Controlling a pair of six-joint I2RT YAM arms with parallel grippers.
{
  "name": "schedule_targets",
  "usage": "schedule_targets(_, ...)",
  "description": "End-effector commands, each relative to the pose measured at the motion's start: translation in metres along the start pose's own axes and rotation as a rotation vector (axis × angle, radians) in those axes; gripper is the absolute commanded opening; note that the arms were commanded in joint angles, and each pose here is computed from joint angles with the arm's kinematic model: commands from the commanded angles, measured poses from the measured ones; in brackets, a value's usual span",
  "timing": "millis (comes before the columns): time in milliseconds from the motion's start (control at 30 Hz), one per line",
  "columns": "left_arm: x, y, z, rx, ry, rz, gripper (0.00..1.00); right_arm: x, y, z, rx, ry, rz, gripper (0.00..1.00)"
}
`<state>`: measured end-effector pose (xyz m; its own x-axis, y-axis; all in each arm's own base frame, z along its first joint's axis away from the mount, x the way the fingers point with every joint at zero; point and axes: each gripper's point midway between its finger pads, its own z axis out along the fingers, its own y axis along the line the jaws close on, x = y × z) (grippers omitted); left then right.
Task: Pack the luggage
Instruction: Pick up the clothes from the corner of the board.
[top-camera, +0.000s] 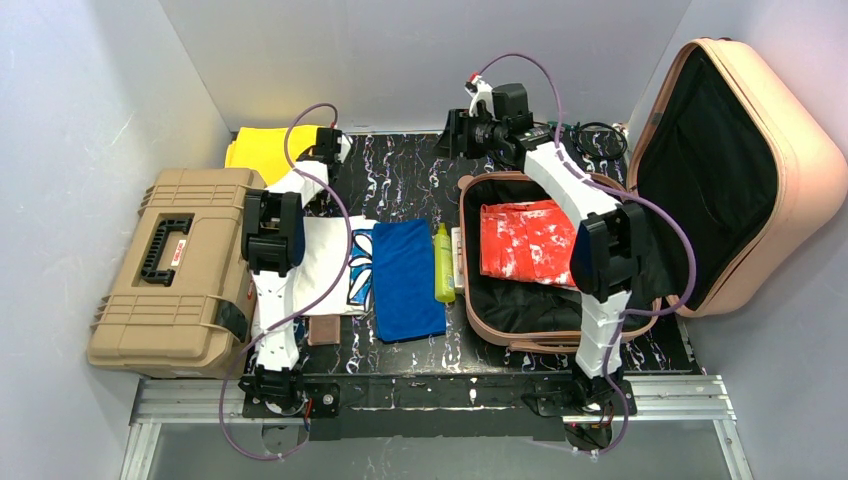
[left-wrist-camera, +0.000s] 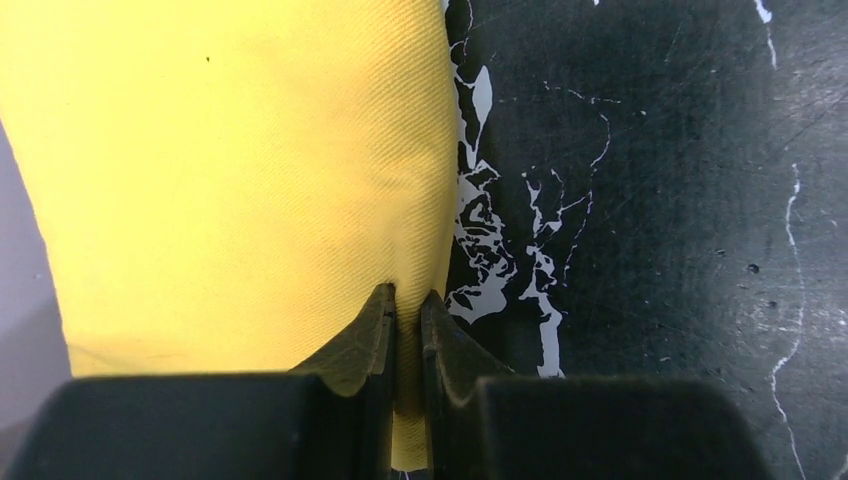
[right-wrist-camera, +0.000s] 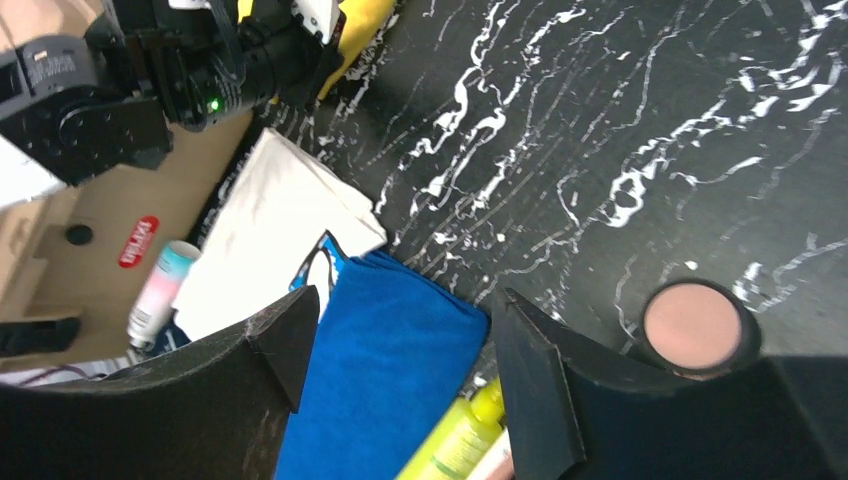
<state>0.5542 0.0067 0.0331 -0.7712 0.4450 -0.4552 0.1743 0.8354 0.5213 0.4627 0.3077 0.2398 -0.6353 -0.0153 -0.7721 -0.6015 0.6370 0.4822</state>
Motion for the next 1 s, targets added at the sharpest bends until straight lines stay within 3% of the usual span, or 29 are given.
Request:
schedule_targets(0, -0.002, -0.034, -0.026, 0.221, -0.02, -0.069, 0.0, -0.024, 0.016, 0.021, -0.091, -0.057, 0.136, 0.74)
schedule_targets(300, -0.035, -0.065, -0.08, 0.388, -0.133, -0.141, 0.0, -0.005, 0.006, 0.074, -0.185, -0.009, 0.399, 0.8)
schedule_targets(600, -0.056, -0.087, -0.118, 0.529, -0.172, -0.263, 0.0, 0.002, 0.019, 0.105, -0.206, -0.003, 0.401, 0.84)
schedule_targets(967, -0.069, -0.099, -0.156, 0.659, -0.204, -0.415, 0.0, 0.044, 0.015, 0.145, -0.191, 0.047, 0.487, 0.86)
